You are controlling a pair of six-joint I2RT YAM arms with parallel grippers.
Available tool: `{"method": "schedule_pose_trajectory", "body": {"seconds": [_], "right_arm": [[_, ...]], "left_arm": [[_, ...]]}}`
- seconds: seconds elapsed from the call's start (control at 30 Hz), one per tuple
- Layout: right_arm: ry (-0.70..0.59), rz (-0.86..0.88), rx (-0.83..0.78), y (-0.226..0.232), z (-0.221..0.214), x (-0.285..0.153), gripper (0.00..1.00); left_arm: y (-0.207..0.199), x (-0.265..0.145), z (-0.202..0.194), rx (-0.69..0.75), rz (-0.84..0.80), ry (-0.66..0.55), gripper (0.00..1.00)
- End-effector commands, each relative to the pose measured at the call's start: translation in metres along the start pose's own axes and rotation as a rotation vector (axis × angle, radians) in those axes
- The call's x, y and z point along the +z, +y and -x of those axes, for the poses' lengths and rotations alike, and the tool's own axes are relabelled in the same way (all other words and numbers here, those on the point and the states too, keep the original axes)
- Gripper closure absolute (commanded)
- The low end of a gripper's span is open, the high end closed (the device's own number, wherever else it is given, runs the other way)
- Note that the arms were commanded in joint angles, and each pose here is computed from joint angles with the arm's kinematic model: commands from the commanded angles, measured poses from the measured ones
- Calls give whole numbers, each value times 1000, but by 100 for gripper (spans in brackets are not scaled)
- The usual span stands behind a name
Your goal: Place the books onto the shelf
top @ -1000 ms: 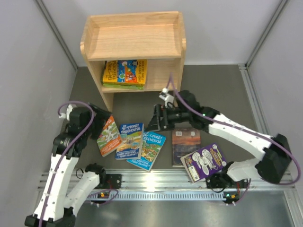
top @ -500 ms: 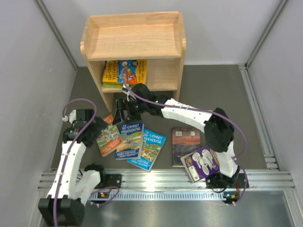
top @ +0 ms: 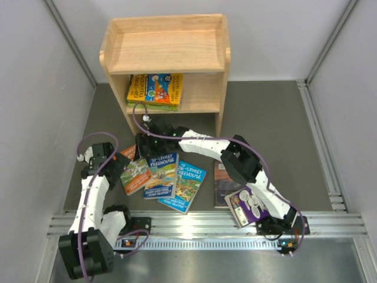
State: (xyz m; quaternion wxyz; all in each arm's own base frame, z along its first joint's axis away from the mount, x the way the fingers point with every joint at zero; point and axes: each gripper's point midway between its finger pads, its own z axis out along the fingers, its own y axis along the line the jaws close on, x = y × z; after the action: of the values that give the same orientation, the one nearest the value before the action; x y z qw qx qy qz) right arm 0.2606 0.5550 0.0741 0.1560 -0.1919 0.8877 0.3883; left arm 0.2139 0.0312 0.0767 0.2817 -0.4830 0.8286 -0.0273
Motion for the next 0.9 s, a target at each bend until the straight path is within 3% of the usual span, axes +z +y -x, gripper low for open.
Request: {"method": "schedule_pose_trajectory", "body": {"seconds": [0.0, 0.2, 0.5, 0.6, 0.63, 0.7, 0.73, 0.8, 0.87], "right_arm": [[-2, -105, 17, -31, -5, 15, 14], [36, -126, 58, -53, -29, 34, 13], [103, -36, 97, -29, -60, 74, 16], [124, -37, 100, -31, -70, 72, 48], [140, -54, 96, -39, -78, 70, 66], [133, -51, 80, -34, -78, 59, 80], [145, -65, 76, -41, -86, 55, 93], [132, -57, 59, -33, -82, 39, 100], [133, -59, 47, -30, -85, 22, 100]], "left_arm": [[-12, 5, 4, -56, -66, -16, 1], [-7, 15, -18, -107, -86, 45, 1], [5, 36, -84, -280, -155, 238, 6], [1, 28, -88, -296, -185, 268, 10], [0, 24, -88, -286, -189, 271, 10], [-2, 14, -85, -262, -180, 282, 11], [-2, 10, -83, -245, -175, 283, 11], [-8, -3, -74, -225, -175, 274, 10], [1, -15, -75, -223, -122, 283, 9]]}}
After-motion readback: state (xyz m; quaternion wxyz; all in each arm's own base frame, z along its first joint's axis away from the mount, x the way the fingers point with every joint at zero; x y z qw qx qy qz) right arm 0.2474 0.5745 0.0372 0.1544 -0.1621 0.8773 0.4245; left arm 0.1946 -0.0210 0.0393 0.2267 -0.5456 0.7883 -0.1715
